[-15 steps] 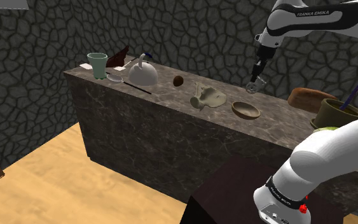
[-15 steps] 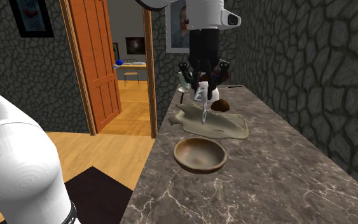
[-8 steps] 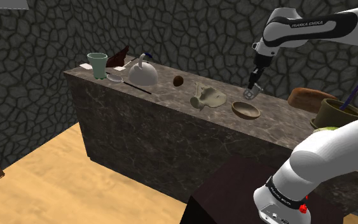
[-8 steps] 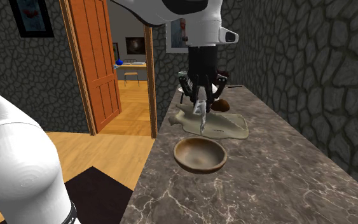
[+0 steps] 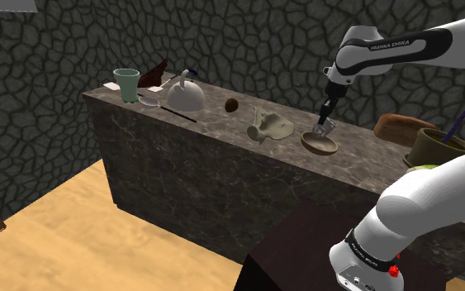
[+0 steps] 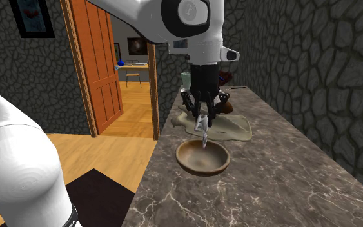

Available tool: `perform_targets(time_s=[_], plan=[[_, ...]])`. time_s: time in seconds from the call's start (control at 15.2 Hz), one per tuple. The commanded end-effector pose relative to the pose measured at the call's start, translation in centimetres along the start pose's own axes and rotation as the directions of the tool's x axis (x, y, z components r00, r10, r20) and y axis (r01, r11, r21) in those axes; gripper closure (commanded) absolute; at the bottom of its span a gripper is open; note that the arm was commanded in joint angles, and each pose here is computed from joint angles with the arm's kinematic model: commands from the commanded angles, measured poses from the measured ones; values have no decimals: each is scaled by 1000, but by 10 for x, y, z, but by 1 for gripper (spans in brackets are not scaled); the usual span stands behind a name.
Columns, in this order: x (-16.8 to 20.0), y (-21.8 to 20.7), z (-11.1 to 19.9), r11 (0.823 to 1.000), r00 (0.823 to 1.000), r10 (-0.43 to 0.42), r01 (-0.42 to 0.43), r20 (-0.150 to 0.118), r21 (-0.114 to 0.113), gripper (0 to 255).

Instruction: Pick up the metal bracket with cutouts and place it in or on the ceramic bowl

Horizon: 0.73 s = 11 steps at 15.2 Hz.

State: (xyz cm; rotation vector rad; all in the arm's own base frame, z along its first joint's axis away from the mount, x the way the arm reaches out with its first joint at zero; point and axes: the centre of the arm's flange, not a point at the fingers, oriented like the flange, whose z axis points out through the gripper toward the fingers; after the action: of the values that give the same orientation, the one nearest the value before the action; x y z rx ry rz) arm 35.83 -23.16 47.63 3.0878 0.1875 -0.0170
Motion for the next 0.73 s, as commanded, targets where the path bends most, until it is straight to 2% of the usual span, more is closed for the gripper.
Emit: perform_targets(time_s=[0.0,0.53,0.59,0.66], plan=[[1,0,13,1000,1000,0,0,0,0,255],[1,0,13,1000,1000,0,0,0,0,255],[1,0,13,1000,1000,0,0,0,0,0],[1,0,13,1000,1000,0,0,0,0,0]])
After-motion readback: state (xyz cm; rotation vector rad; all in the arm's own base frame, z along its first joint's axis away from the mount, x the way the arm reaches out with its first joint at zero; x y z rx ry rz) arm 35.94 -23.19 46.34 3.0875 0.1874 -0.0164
